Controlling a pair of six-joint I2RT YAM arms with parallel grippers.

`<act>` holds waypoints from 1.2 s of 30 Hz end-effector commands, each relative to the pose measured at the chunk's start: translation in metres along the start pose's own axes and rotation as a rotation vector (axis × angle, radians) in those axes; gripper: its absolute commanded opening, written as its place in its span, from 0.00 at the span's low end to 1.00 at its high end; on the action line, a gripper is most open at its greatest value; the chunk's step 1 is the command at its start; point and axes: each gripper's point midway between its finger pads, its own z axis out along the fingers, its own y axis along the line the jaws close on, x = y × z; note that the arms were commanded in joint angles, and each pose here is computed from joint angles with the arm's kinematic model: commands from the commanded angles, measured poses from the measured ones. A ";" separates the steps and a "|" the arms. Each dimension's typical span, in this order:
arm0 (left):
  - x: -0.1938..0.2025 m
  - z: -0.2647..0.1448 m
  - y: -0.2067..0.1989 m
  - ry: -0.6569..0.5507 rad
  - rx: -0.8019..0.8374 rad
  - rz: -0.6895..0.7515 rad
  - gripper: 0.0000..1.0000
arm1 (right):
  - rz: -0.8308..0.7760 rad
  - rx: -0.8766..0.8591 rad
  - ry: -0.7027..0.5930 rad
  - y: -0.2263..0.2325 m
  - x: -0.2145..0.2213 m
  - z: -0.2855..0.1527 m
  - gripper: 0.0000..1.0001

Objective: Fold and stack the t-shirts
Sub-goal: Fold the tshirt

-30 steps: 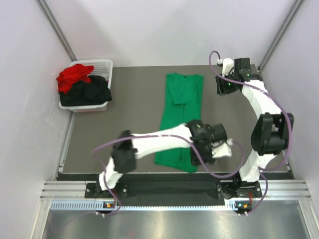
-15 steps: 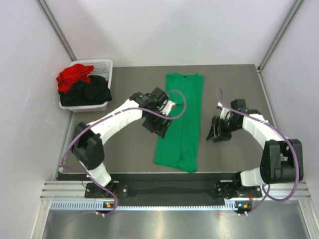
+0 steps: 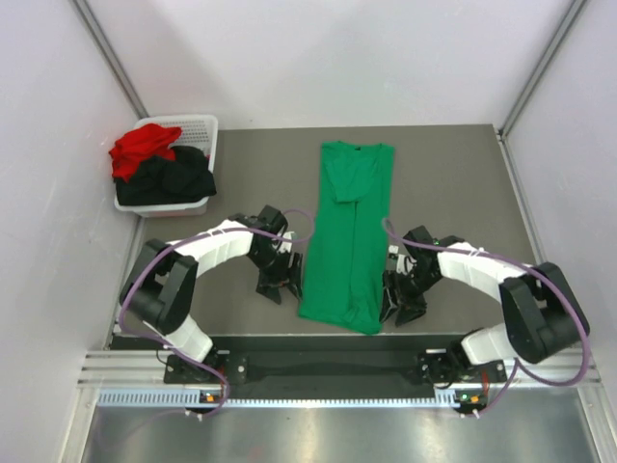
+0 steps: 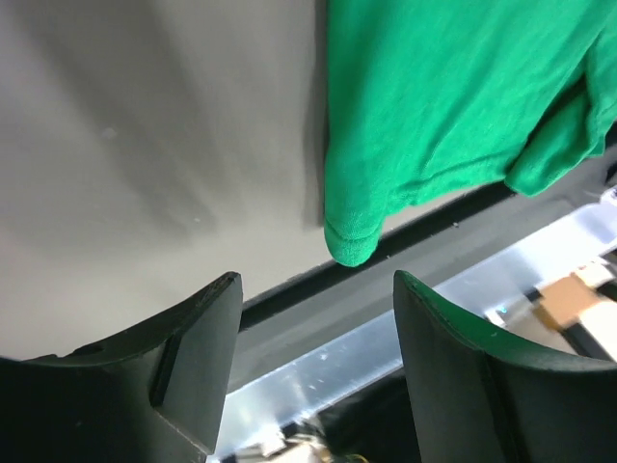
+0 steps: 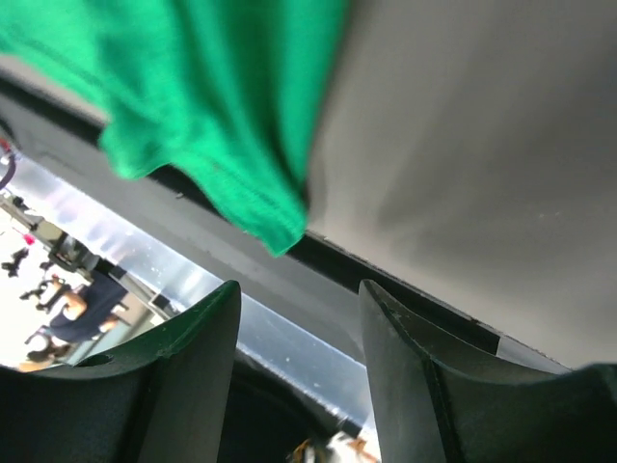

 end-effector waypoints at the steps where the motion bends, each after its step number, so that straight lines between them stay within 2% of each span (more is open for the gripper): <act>1: 0.000 0.001 -0.019 -0.042 0.119 -0.046 0.69 | 0.046 0.037 0.014 -0.002 -0.005 0.010 0.53; 9: 0.002 0.012 -0.017 -0.043 0.140 -0.078 0.66 | 0.021 0.021 0.014 0.018 -0.008 0.031 0.51; 19: 0.005 0.027 -0.016 -0.007 0.142 -0.091 0.59 | 0.037 0.032 -0.033 0.014 -0.016 0.039 0.51; 29: 0.011 0.033 -0.020 0.004 0.135 -0.063 0.56 | 0.013 0.014 0.005 0.024 -0.009 0.046 0.42; 34: 0.011 0.036 -0.018 0.006 0.127 -0.066 0.55 | 0.012 0.039 0.022 0.019 -0.003 0.048 0.40; 36: 0.011 0.037 -0.018 0.009 0.133 -0.068 0.52 | 0.009 0.048 0.035 0.016 0.001 0.049 0.39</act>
